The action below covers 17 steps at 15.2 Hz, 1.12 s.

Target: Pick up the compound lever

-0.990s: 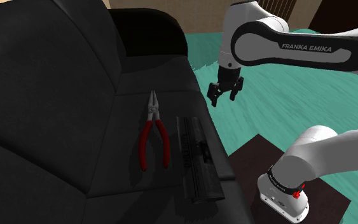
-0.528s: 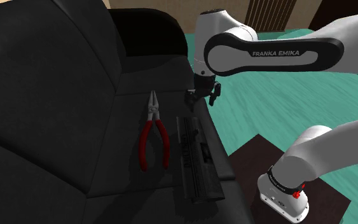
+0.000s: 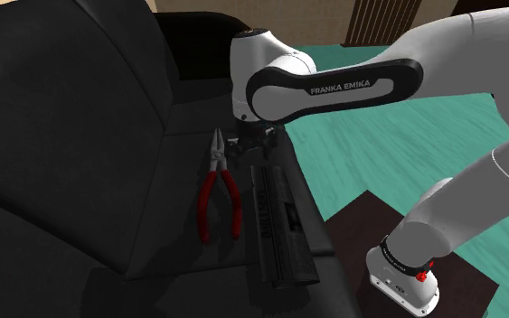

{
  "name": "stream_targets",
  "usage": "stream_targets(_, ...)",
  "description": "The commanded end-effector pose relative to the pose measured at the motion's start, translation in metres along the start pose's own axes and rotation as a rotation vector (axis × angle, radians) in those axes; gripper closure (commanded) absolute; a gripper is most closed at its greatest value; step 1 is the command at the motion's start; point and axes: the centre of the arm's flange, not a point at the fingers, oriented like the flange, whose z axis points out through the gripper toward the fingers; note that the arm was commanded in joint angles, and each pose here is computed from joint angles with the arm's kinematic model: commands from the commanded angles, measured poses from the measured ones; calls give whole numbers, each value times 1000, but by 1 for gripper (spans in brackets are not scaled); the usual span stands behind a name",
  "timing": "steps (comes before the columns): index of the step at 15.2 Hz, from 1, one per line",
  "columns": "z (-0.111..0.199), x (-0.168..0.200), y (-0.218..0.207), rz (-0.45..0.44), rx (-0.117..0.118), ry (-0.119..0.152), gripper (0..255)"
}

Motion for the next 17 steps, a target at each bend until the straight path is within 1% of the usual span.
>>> stream_targets(1,6,6,-25,3,2,6,0)
stream_targets(5,16,18,-70,7,3,17,0)
stream_targets(12,53,19,-70,7,3,17,0)
stream_targets(14,56,19,-70,7,3,17,0)
stream_targets(15,56,20,-69,7,3,17,255)
stream_targets(17,56,19,-67,7,3,17,255)
